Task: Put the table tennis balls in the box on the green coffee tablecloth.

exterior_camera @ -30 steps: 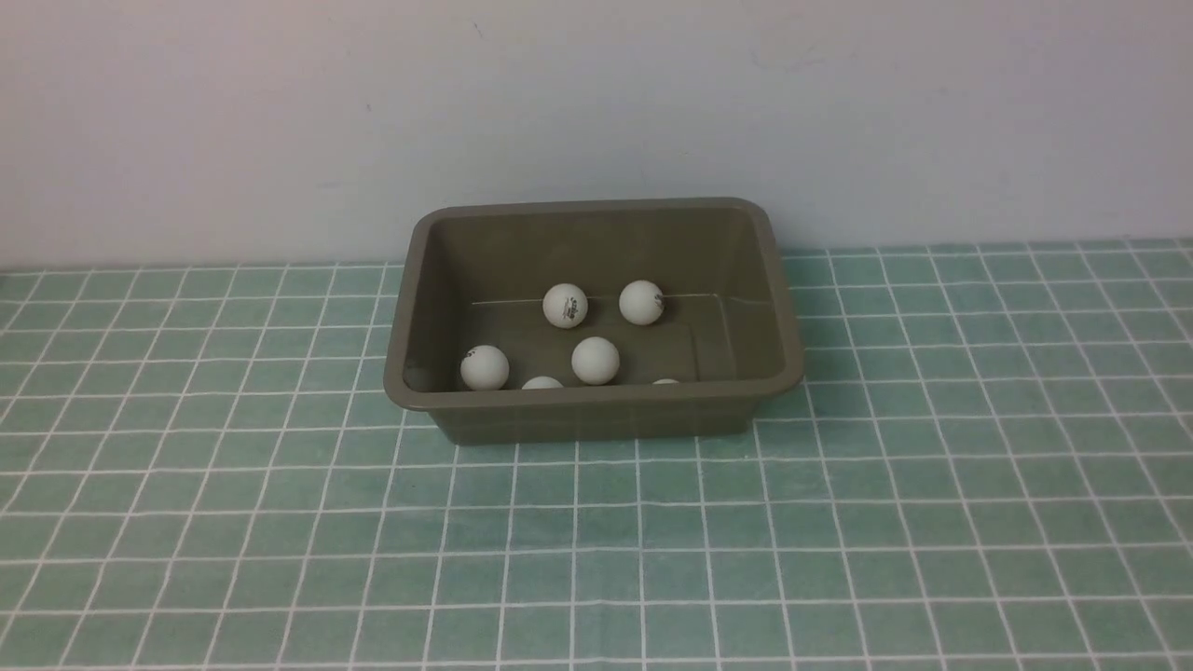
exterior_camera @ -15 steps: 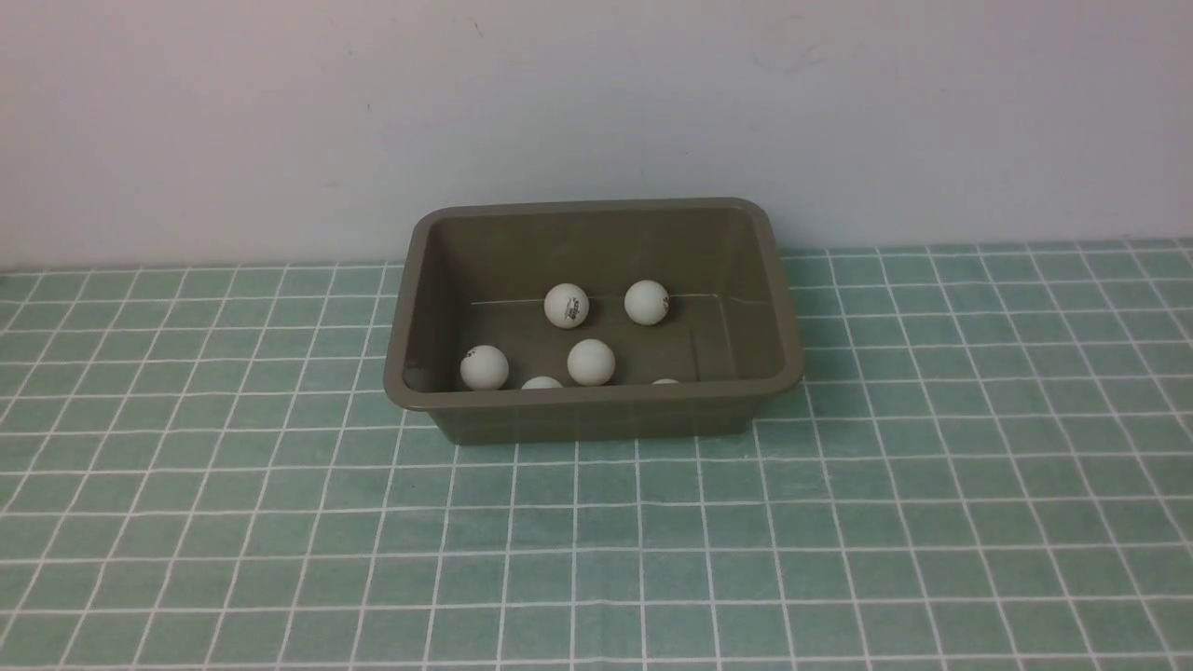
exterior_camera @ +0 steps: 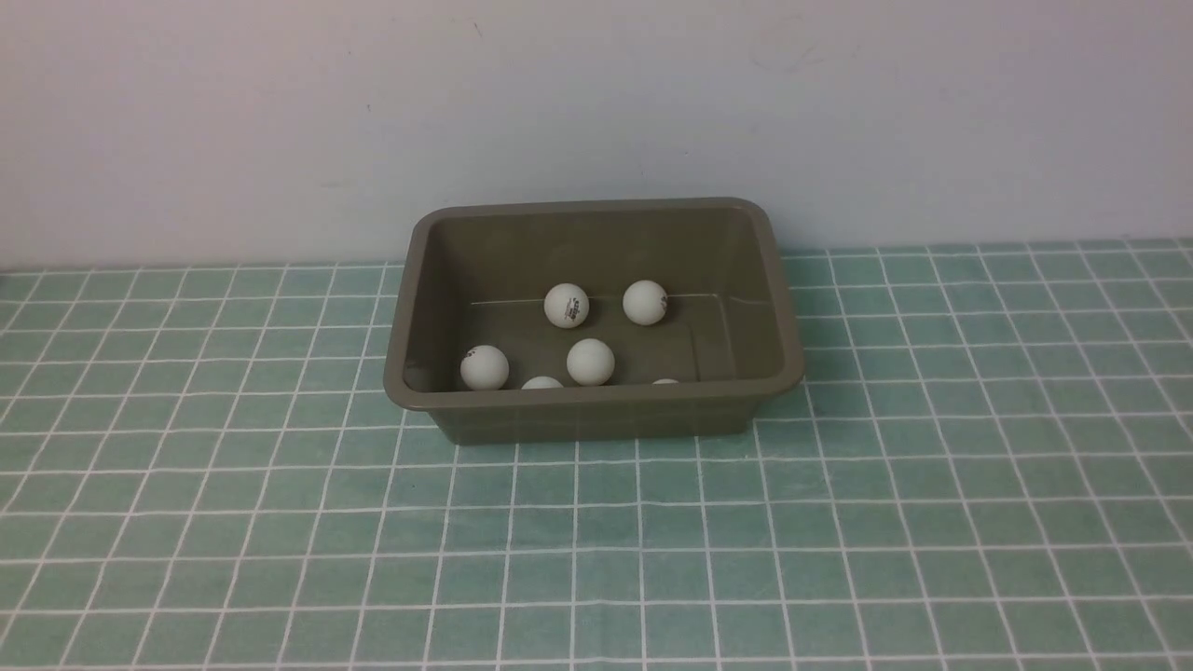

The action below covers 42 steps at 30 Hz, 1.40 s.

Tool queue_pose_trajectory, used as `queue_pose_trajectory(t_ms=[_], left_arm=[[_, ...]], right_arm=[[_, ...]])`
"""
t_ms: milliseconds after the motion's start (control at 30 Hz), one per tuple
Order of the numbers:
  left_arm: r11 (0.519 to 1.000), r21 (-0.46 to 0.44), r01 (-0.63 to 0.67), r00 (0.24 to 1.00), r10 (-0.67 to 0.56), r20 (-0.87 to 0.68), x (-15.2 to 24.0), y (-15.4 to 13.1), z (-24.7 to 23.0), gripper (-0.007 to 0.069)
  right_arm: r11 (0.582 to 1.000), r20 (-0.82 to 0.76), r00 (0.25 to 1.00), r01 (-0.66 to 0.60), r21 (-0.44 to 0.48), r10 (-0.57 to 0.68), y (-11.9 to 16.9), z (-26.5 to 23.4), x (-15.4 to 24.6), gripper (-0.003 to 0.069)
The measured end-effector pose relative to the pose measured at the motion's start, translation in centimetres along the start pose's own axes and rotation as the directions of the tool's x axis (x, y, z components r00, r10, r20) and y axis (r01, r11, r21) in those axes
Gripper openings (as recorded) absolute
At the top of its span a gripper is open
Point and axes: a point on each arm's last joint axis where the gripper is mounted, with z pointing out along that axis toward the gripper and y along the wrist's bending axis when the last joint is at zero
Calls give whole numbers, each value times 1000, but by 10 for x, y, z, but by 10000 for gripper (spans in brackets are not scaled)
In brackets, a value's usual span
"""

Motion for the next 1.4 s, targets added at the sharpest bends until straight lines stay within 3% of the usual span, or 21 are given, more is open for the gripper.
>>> queue_pose_trajectory(t_ms=[333,533,633,833,1000,1133,1400], left_arm=[[1000,0,0,1000,0,0,0,0,0,-4],[1000,0,0,1000,0,0,0,0,0,-4],[1000,0,0,1000,0,0,0,0,0,-4],[1000,0,0,1000,0,0,0,0,0,-4],[1000,0,0,1000,0,0,0,0,0,-4],[1000,0,0,1000,0,0,0,0,0,-4],[1000,0,0,1000,0,0,0,0,0,-4]], right_arm=[[999,1,999,-35,21,35,0,0,0,-18],[963,318,946,-142,230,64,-10,9,-21,-18],[948,374,927,-153,280,39,-13,20,-16,-18],[931,372,928,-156,329,24,-10,60,31,-18],[924,429,902,-113,365,-59,1,89,86,-18],[922,466,880,-97,375,-96,6,104,111,-18],[931,419,906,-107,349,-53,9,126,135,-18]])
